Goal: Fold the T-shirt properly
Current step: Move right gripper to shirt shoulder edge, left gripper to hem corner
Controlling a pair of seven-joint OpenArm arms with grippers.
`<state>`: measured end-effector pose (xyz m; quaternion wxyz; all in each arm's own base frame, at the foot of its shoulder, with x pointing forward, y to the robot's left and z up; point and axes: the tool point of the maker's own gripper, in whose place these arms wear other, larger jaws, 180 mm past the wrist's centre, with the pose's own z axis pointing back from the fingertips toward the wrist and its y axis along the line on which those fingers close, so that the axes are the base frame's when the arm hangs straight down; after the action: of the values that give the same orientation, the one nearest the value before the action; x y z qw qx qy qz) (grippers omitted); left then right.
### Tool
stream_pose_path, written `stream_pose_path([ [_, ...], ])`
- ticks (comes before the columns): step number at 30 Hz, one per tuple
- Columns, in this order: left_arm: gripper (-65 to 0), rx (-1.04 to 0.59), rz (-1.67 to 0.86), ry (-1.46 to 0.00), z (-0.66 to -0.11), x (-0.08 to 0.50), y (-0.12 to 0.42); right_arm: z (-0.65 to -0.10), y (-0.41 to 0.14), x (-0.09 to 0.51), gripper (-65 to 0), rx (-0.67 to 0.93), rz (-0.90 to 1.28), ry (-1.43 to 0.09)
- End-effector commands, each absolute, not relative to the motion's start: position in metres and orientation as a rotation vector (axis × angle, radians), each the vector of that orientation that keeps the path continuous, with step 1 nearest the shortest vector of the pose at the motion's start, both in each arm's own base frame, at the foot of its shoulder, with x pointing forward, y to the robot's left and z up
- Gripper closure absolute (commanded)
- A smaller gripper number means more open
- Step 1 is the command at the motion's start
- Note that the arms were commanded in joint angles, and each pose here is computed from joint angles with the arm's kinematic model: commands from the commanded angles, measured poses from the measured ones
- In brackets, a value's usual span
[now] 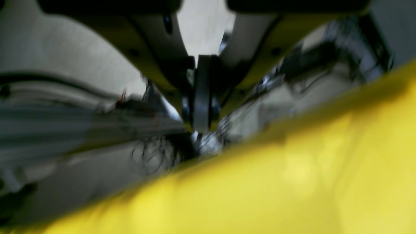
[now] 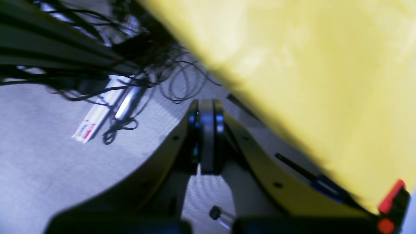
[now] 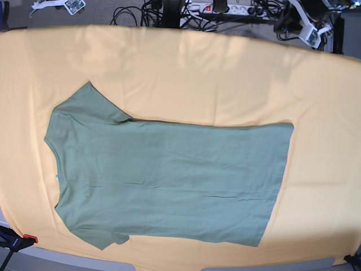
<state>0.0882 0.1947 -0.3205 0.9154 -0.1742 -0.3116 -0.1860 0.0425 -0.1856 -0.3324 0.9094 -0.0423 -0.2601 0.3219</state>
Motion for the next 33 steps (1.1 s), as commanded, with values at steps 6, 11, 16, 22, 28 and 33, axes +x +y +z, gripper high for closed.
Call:
stream_pose_path([
  [6, 0.0, -0.349, -0.413, -0.791, -0.298, 0.132, 0.194, -0.315, -0.203, 0.080, 0.0, -0.181, 0.652, -0.653],
  [11, 0.0, -0.318, -0.478, -0.843, -0.286, 0.157, 0.197, -0.309, -0.202, 0.101, 0.0, -0.193, 0.687, -0.707],
  [16, 0.0, -0.284, -0.549, -0.891, -0.272, 0.179, 0.201, -0.305, -0.197, 0.115, 0.0, -0.185, 0.711, -0.757],
  [22, 0.0, -0.238, -0.639, -0.955, -0.250, 0.206, 0.205, -0.291, -0.185, 0.145, 0.0, -0.175, 0.757, -0.868],
  [28, 0.0, -0.171, -0.781, -1.062, -0.222, 0.232, 0.204, -0.274, -0.178, 0.172, 0.0, -0.184, 0.779, -0.985],
  [33, 0.0, -0.121, -0.901, -1.081, -0.214, 0.239, 0.202, -0.275, -0.175, 0.171, 0.0, -0.172, 0.794, -0.976],
])
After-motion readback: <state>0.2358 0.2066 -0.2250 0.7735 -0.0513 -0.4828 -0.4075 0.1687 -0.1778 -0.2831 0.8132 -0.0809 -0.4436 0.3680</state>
